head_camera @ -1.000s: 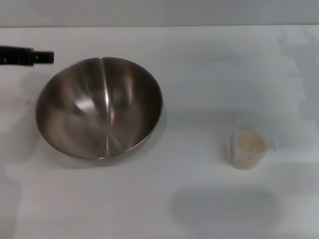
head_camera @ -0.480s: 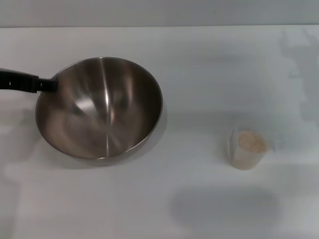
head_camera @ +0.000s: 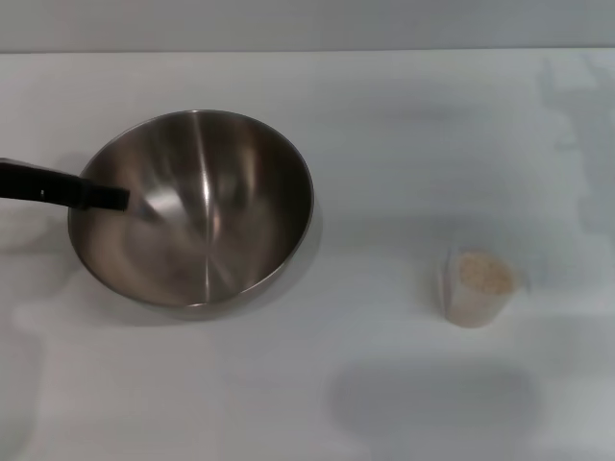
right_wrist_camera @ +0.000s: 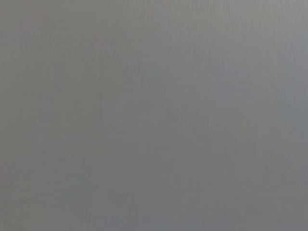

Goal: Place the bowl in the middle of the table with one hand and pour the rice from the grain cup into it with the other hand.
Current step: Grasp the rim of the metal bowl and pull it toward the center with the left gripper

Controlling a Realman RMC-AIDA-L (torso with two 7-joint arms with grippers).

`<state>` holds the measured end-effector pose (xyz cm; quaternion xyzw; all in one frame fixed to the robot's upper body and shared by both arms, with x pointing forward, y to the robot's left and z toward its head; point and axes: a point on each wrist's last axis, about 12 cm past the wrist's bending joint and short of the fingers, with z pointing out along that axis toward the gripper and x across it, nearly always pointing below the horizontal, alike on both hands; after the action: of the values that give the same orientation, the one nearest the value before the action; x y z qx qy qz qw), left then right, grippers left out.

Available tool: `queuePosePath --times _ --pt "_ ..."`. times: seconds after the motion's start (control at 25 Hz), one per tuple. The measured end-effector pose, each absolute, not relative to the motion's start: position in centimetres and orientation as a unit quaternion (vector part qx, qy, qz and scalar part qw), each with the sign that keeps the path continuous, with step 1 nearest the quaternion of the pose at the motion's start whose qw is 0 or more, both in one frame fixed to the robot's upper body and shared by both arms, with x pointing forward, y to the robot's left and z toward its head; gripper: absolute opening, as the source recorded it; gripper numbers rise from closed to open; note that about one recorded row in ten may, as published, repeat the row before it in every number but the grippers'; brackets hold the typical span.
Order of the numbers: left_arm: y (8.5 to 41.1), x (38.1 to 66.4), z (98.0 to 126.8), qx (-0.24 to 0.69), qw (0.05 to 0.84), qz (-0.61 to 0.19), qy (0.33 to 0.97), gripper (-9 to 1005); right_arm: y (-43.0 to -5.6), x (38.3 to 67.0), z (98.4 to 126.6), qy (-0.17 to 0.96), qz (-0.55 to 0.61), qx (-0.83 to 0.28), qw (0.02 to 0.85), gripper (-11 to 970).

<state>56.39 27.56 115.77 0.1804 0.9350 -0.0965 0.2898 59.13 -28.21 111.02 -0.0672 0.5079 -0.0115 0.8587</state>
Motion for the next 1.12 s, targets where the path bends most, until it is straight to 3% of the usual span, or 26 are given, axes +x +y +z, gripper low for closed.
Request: queuePosePath --times 0.2,0.4,0.68,0.84,1.12 --pt "27.2 57.1 114.9 0.182 0.269 -0.105 0.94 773 -28.0 59.2 111.1 0.506 -0.025 -0.077 0.859 567" --pt "27.0 57.3 114.8 0.184 0.267 -0.106 0.94 560 -27.9 59.2 111.1 0.506 -0.029 -0.079 0.859 567" --pt "27.0 57.5 115.1 0.187 0.27 -0.106 0.939 353 -27.9 59.3 111.1 0.507 -0.029 -0.08 0.858 567" --pt "26.9 57.7 114.9 0.186 0.264 -0.108 0.94 157 -27.9 59.4 111.1 0.507 -0.03 -0.08 0.857 566" --pt "27.0 58.1 114.9 0.176 0.263 -0.116 0.941 106 -27.8 59.5 111.2 0.506 -0.03 -0.082 0.858 566"
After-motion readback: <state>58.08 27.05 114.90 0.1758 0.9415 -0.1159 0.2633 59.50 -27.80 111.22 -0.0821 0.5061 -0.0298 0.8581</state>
